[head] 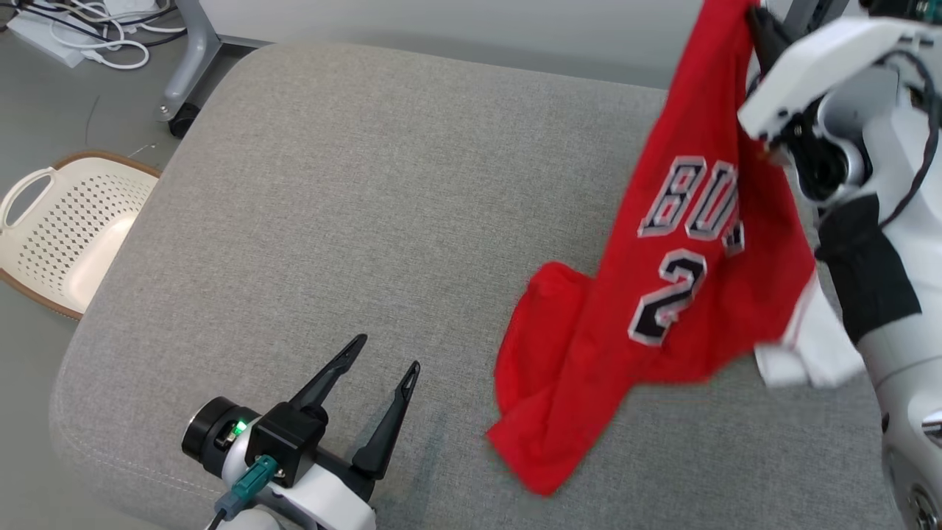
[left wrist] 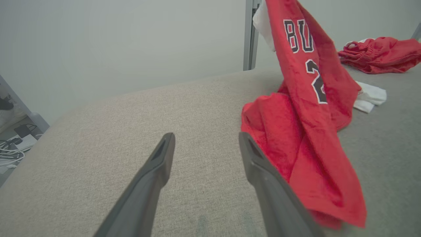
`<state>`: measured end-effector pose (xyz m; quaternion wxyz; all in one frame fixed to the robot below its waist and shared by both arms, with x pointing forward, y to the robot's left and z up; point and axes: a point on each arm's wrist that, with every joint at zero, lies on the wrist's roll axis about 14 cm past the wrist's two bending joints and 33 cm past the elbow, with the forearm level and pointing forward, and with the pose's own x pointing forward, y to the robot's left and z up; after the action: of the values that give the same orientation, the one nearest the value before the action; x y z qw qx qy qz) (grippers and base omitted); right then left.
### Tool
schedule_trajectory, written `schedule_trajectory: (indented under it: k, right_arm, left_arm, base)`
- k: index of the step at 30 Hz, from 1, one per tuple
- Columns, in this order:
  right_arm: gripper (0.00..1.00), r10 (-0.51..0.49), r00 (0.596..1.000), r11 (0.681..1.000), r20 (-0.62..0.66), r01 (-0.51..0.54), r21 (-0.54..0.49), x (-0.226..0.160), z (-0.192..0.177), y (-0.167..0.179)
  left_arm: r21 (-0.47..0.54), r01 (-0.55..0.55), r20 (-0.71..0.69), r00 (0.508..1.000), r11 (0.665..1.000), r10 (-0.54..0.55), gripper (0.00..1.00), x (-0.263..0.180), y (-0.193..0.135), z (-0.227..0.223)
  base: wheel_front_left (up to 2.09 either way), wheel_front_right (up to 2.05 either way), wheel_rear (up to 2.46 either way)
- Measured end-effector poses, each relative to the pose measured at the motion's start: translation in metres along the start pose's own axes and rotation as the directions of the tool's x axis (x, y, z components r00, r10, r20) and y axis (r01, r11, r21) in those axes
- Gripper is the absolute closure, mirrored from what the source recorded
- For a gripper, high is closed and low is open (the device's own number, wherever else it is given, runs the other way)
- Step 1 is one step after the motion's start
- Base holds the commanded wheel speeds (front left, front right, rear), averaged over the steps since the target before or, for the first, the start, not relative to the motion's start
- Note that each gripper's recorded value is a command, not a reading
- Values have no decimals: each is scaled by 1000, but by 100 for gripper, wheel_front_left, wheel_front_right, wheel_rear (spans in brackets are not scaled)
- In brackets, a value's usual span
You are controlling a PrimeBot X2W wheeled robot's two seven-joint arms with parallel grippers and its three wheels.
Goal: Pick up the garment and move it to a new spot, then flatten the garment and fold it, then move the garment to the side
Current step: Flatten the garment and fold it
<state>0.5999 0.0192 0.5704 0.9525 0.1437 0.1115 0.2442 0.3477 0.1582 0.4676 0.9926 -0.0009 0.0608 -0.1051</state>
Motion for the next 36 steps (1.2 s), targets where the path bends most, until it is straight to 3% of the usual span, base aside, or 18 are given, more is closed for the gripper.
schedule_trajectory:
  k: [6, 10, 15, 16, 22, 30, 36]
  right_arm:
    - [100, 56, 993, 998, 106, -57, 7, 0, 35, 25]
    - [100, 41, 990, 999, 134, -43, 11, -10, 36, 14]
    - [100, -48, 991, 998, 126, 42, 48, -42, 8, -35]
    - [100, -94, 988, 993, 123, 85, 77, -60, -4, -57]
    - [100, -219, 971, 968, 100, 204, 145, -119, -41, -110]
    - [100, -354, 935, 913, -22, 351, 207, -200, -103, -150]
    - [100, -437, 894, 874, -96, 447, 190, -245, -130, -170]
  left_arm:
    - [-5, -14, 0, 1000, 1000, 14, 0, -3, 3, -2]
    - [-14, 2, -6, 1000, 1000, -2, 0, -2, -3, -6]
    - [-16, 30, -10, 999, 999, -30, 0, 1, -11, -9]
    - [-15, 53, -16, 998, 998, -53, 0, 2, -16, -11]
    - [10, 111, -2, 994, 994, -111, 0, 10, -26, -7]
    - [16, 176, 2, 984, 984, -176, 0, 18, -44, -6]
    - [20, 222, 4, 975, 975, -222, 0, 24, -56, -5]
  base:
    - [0, 0, 0]
    - [0, 0, 0]
    - [0, 0, 0]
    - [0, 0, 0]
    - [0, 0, 0]
    - [0, 0, 0]
    - [0, 0, 0]
